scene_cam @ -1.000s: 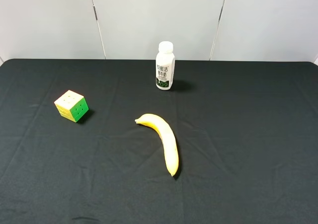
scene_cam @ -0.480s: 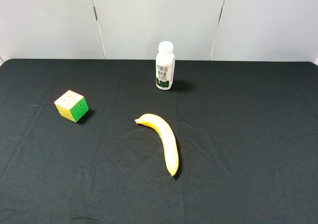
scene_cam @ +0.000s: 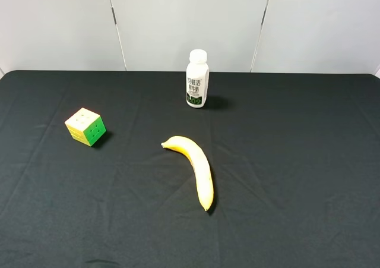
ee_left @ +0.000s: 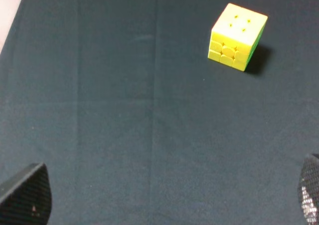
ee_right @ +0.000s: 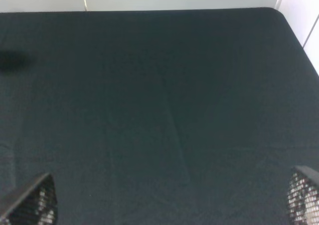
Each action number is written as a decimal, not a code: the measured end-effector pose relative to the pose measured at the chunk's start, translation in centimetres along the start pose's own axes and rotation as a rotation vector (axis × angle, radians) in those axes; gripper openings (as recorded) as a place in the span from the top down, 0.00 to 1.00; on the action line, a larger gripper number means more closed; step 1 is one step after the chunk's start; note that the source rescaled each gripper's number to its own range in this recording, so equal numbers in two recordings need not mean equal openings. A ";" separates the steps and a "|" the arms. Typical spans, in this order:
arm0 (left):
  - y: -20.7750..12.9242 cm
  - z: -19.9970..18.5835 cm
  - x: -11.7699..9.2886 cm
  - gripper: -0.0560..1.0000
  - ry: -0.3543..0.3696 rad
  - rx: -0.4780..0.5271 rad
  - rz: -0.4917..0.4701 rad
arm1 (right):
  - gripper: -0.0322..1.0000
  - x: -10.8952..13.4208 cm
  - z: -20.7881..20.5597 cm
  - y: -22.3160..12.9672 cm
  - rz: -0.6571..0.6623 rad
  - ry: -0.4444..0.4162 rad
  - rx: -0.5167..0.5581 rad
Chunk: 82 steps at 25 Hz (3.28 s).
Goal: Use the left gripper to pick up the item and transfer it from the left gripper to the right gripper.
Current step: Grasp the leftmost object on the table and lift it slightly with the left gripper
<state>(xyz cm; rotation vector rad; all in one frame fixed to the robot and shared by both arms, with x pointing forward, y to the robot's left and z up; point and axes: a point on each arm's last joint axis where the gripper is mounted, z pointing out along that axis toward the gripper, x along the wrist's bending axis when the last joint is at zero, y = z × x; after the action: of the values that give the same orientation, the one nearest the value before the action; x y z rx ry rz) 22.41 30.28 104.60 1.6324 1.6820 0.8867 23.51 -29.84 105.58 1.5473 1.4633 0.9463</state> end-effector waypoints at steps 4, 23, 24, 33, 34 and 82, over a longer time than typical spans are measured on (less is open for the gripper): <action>2.4 -1.2 0.1 0.03 0.001 0.059 0.000 | 0.00 0.0 0.0 0.0 0.000 0.000 0.000; 13.1 8.9 -0.2 0.00 -0.030 0.523 0.062 | 0.00 0.0 0.0 0.0 0.000 0.000 0.000; 13.2 9.8 -0.3 0.00 -0.039 0.545 0.072 | 0.00 0.0 0.0 0.0 0.000 0.000 0.000; 12.9 18.0 -1.0 0.00 -0.128 0.717 0.117 | 0.00 0.0 0.0 0.0 0.000 0.000 0.001; 12.7 18.8 -1.0 0.00 -0.136 0.734 0.121 | 0.00 0.0 0.0 0.0 0.000 0.000 0.001; 8.8 39.8 -10.8 0.02 -0.227 0.972 0.502 | 0.00 0.0 0.0 0.0 0.000 0.000 0.001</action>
<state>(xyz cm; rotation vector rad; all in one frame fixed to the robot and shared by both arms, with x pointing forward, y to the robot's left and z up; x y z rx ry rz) 60.30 21.23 88.55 2.7472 1.6504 -0.0037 23.51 -29.84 105.57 1.5480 1.4639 0.9458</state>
